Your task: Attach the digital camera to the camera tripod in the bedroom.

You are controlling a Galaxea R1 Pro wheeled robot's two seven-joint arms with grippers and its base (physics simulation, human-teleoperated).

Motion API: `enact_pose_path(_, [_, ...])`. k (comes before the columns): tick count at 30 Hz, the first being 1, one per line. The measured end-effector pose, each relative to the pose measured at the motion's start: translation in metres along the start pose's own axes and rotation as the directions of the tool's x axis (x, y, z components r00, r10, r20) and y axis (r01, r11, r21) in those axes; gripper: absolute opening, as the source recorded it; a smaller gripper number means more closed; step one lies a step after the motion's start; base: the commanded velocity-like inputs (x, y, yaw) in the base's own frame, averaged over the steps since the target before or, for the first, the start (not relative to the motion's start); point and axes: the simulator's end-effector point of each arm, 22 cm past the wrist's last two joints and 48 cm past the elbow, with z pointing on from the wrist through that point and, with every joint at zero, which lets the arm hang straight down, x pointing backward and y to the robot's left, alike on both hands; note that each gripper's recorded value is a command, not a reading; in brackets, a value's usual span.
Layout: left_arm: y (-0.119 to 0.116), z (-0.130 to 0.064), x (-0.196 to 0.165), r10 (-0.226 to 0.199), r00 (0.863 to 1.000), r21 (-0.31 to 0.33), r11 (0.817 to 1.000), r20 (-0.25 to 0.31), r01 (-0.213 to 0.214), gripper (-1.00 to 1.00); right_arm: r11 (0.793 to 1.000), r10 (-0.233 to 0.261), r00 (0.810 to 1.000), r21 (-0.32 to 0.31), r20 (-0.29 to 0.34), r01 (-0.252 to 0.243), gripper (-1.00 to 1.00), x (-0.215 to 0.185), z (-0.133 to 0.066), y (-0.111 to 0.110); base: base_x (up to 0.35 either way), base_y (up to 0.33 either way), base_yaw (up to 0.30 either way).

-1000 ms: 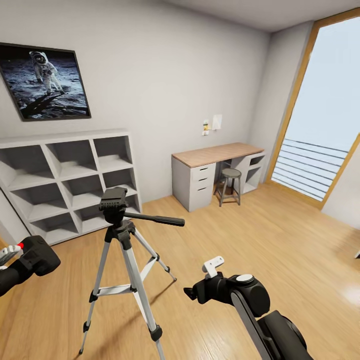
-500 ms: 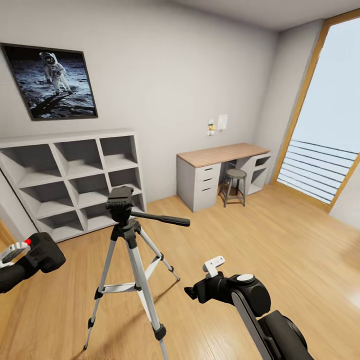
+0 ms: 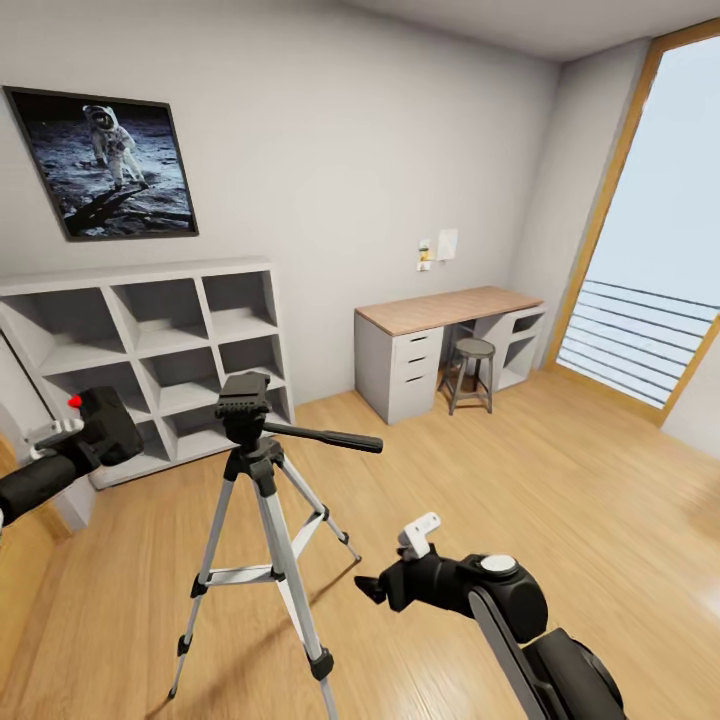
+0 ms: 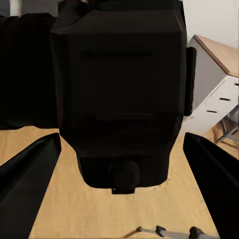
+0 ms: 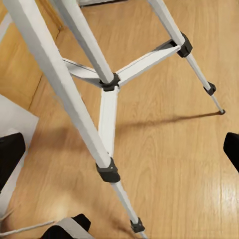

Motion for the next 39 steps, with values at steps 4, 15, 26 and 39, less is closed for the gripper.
enact_pose_path(4, [0.011,0.018,-0.023,-0.025,0.999,-0.016,1.000,0.041,0.025,-1.00,1.000,-0.026,0.997,-0.015,0.071,0.027,1.00,-0.004,0.000,0.005,0.000,0.000,0.000])
enact_pose_path(15, [0.020,0.036,-0.078,-0.064,0.990,-0.014,0.998,0.123,0.066,-1.00,0.997,-0.057,0.985,-0.034,0.161,0.063,1.00,-0.003,0.000,0.017,0.000,0.000,0.000])
enact_pose_path(26, [0.023,0.038,-0.120,0.020,0.952,0.036,0.999,0.306,-0.033,-1.00,0.993,0.030,0.998,-0.117,0.053,-0.023,1.00,0.005,0.015,0.062,0.000,0.000,0.000])
enact_pose_path(39, [-0.012,0.044,-0.127,0.042,0.950,0.159,0.983,0.308,-0.095,-1.00,0.986,0.061,0.996,-0.159,0.065,-0.050,1.00,-0.016,0.021,0.090,0.000,0.000,0.000])
